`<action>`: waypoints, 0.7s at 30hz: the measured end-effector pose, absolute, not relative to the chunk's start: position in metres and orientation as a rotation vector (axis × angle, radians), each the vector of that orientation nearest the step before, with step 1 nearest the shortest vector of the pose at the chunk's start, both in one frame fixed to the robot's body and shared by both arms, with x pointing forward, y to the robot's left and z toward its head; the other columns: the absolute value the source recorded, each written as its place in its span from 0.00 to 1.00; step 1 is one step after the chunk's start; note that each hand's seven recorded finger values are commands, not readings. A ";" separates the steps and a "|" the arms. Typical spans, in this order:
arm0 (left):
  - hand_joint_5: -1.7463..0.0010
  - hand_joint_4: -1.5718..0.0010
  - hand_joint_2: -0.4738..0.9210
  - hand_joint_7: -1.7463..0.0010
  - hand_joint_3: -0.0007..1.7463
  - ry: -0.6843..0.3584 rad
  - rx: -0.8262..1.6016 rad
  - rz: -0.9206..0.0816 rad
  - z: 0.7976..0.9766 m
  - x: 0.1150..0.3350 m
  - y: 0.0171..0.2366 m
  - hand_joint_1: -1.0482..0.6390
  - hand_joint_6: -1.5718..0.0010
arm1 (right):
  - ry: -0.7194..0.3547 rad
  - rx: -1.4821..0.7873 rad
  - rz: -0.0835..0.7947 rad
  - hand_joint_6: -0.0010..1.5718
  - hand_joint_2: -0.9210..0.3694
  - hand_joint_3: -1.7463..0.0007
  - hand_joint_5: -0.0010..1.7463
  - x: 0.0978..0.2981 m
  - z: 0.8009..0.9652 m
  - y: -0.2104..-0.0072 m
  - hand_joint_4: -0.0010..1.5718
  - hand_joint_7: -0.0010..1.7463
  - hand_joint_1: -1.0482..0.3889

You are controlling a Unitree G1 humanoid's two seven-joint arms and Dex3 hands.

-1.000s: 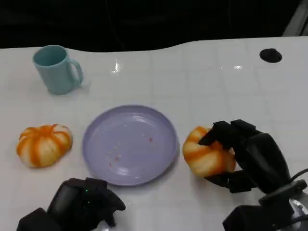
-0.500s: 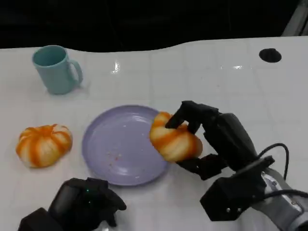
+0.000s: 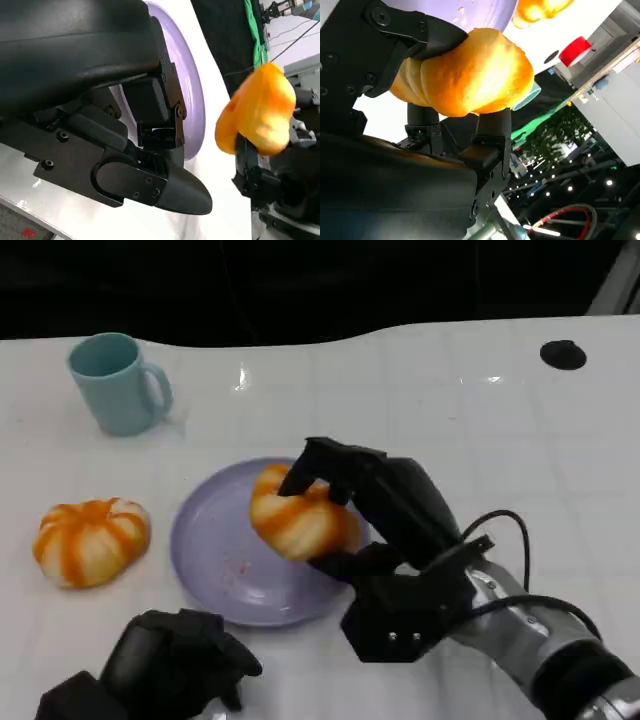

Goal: Grasp the bread from the table and place it into the plate.

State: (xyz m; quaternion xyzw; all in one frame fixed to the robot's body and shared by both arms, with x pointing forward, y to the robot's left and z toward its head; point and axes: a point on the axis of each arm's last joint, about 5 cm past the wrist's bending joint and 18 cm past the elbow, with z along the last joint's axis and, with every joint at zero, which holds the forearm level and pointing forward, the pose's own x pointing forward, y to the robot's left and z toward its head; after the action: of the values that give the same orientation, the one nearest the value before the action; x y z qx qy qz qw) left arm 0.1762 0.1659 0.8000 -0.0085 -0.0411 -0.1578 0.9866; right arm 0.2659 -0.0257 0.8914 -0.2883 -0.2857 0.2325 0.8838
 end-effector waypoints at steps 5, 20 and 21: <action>0.34 0.22 1.00 0.65 0.09 -0.083 -0.016 -0.318 0.800 0.176 0.166 0.00 0.13 | -0.535 -0.649 0.567 0.28 0.21 0.68 0.28 0.268 0.891 -0.020 0.14 0.04 0.50; 0.35 0.22 1.00 0.66 0.09 -0.084 -0.020 -0.311 0.800 0.176 0.165 0.00 0.12 | -0.518 -0.804 0.794 0.09 0.00 0.93 0.05 0.271 0.906 -0.033 0.01 0.01 0.25; 0.35 0.22 1.00 0.66 0.08 -0.084 -0.023 -0.310 0.800 0.176 0.165 0.00 0.12 | -0.517 -0.798 0.796 0.10 0.00 0.93 0.05 0.269 0.906 -0.034 0.02 0.01 0.25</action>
State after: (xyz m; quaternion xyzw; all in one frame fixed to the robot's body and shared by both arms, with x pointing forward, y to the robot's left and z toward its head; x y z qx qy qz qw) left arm 0.1763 0.1646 0.7998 -0.0112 -0.0418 -0.1542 0.9871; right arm 0.2693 -0.0344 0.9055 -0.3738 -0.2424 0.3731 0.8138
